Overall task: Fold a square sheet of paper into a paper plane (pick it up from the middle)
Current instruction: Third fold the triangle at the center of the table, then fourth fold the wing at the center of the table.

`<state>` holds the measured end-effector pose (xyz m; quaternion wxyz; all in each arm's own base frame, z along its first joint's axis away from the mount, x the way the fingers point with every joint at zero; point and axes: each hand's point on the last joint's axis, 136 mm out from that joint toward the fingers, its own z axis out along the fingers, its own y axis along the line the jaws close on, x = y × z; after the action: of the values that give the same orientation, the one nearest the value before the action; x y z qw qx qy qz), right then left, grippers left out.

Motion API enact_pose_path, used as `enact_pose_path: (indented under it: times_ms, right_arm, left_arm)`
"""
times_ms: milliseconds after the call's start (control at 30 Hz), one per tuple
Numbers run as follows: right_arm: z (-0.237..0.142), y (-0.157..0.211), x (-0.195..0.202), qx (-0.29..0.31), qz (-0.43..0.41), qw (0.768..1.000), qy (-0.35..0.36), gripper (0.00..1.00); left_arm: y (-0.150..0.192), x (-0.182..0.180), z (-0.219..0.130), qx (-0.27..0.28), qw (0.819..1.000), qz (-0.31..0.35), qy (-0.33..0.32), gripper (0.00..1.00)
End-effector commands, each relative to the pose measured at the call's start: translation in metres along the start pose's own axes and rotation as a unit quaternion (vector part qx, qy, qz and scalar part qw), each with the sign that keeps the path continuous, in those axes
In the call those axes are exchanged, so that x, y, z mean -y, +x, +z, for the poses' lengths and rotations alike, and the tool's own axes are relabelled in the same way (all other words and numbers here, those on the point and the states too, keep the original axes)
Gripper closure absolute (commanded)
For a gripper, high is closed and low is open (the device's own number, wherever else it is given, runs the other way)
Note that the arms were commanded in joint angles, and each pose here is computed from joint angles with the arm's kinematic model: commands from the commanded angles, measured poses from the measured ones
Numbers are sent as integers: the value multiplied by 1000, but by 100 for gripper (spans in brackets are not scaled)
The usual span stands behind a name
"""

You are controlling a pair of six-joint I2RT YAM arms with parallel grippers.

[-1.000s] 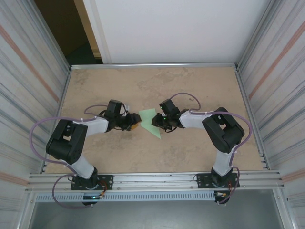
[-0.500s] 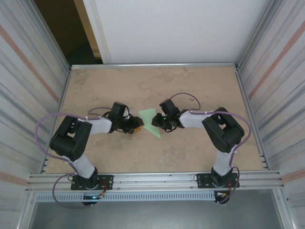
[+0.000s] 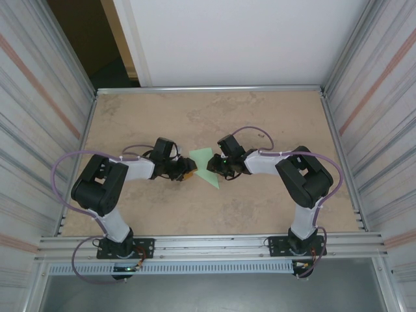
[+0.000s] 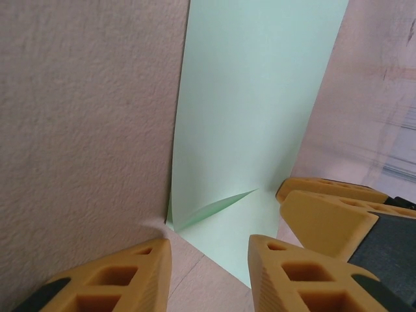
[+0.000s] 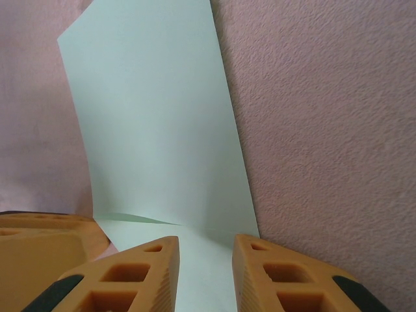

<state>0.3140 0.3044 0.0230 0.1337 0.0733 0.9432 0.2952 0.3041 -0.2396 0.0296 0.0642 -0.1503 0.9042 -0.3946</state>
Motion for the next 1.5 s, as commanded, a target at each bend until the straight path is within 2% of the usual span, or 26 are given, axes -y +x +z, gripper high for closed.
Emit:
enact_pose_path:
  times_ms: [0,567,800,1000,1167,1267,1467]
  right_arm:
    - [10,8,23,-18,19,999,39,71]
    - [9,7,23,-19,16,999,38,71]
    - [5,5,16,-13,7,1000,21,70]
    - [-5,-4,6,3,-10,1000,-4,64]
    - [-24,-15,-8,34,-47,998,-25,54]
    - [-40,-21,-11,63,-80,995,-22,50]
    - [-60,-14,-6,100,-205,972,50,50]
  left_arm:
    - [-1,0,2,-1,1000,4,-7,64]
    - [-3,35,1,-18,996,58,65,69]
    - [-3,33,1,-20,995,74,58,76]
    - [-5,33,4,-18,996,64,60,83]
    - [-9,32,2,-8,997,50,62,93]
    - [-11,33,2,-4,997,40,62,95]
    - [-18,39,-6,15,999,11,51,96]
